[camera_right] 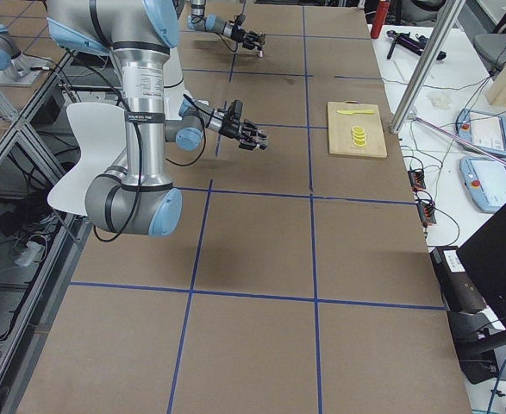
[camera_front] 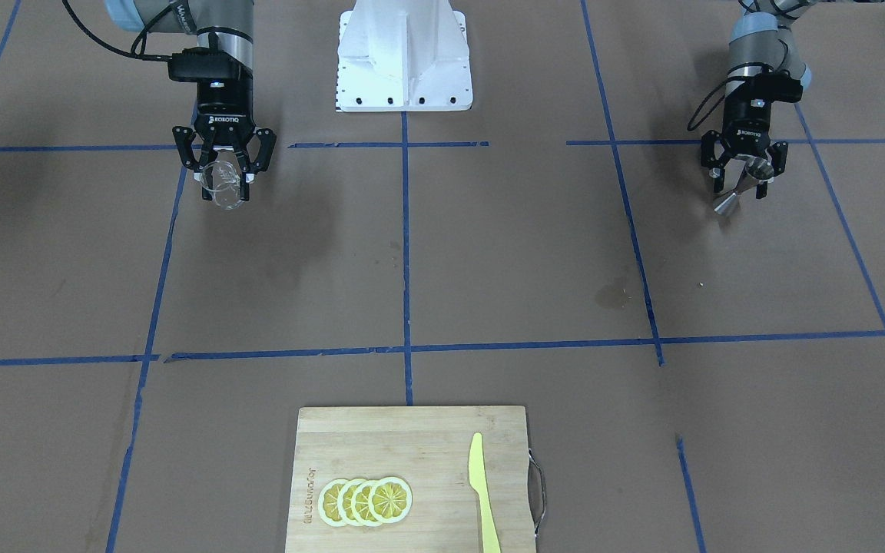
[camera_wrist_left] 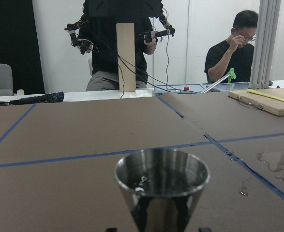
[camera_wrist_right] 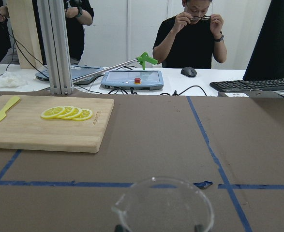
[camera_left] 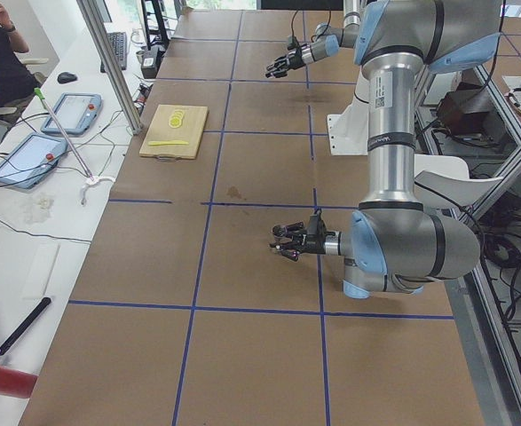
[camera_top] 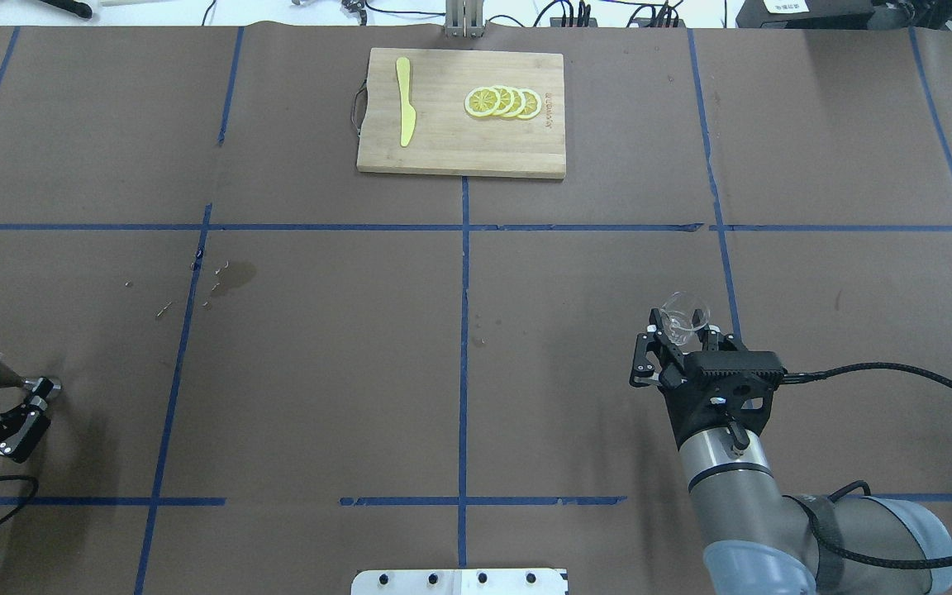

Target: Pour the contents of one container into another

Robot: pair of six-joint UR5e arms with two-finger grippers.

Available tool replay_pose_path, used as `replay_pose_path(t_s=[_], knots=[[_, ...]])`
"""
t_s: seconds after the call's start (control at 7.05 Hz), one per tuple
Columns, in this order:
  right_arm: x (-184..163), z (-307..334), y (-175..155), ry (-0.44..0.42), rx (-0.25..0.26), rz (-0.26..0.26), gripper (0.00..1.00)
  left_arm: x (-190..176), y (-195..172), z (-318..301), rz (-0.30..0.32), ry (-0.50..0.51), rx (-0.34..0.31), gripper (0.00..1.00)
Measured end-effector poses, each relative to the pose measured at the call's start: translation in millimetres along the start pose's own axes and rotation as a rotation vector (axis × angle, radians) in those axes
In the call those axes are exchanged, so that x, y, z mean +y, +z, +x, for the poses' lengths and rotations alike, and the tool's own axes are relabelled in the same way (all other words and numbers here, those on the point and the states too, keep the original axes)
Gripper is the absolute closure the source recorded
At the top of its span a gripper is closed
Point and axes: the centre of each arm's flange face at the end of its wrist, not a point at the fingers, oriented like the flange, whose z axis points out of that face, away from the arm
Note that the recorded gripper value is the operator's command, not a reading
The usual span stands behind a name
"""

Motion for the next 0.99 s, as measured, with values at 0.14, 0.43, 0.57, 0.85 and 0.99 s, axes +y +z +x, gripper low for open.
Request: replay_pose_path(t_s=[0.14, 0.43, 0.57, 0.85, 0.99], knots=[[-0.7, -0.2, -0.4, 0.001, -0.001, 0.000, 1.00, -0.1, 0.0, -0.2, 0.000, 0.001, 0.000, 0.00], [-2.3, -0.9, -1.3, 0.005, -0.003, 0.000, 1.00, -2.5, -0.4, 2.3, -0.001, -0.018, 0.007, 0.00], [-2.8, -1.3, -1.6, 0.007, -0.004, 0.000, 1.00, -2.8, -0.6, 3.0, -0.007, -0.023, 0.013, 0.00], [-7.1, -2.3, -3.9, 0.015, -0.008, 0.000, 1.00, -4.3, -2.2, 1.5, -0.036, -0.022, 0.034, 0.00], [-9.2, -2.7, -5.1, 0.019, -0.010, 0.001, 1.00, -9.3, -4.8, -1.6, -0.057, -0.016, 0.051, 0.00]])
